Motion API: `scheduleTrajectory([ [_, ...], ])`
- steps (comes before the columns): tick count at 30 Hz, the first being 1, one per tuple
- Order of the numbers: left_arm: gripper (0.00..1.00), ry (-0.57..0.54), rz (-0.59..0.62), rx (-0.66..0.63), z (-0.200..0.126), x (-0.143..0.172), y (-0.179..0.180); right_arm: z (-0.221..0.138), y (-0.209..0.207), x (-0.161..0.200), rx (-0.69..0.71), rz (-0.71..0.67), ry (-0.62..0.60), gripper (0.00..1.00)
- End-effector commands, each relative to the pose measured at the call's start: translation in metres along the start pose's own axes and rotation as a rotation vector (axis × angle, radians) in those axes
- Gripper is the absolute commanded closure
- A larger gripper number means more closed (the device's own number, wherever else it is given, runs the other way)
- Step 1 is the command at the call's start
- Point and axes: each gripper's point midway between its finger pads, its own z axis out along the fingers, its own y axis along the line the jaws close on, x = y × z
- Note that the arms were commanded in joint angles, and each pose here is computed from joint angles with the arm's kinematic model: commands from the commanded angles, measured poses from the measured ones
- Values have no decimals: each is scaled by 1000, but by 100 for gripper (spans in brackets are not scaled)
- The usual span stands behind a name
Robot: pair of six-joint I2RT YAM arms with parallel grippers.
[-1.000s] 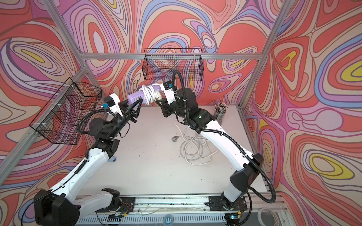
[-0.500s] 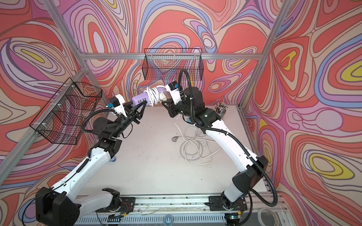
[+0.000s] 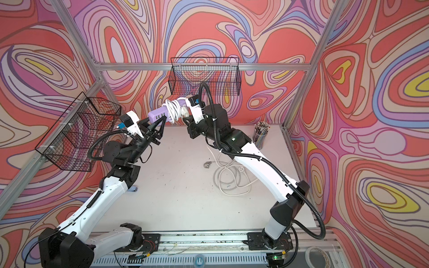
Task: Unwrap the cord wrapped around the power strip
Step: Unwrap the power cord from the power strip.
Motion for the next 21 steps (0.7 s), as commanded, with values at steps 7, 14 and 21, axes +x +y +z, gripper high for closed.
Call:
scheduleTrajectory([
  [7,100,-7,19,39,2,1,-10,-43,-45,-17,0,18,-59,100],
  [14,100,-9,18,39,2,0,-10,-54,-66,-26,7,49,-87,100],
  [21,100,-5,15,41,3,2,-10,-24,13,-27,-119,-17,-76,100],
])
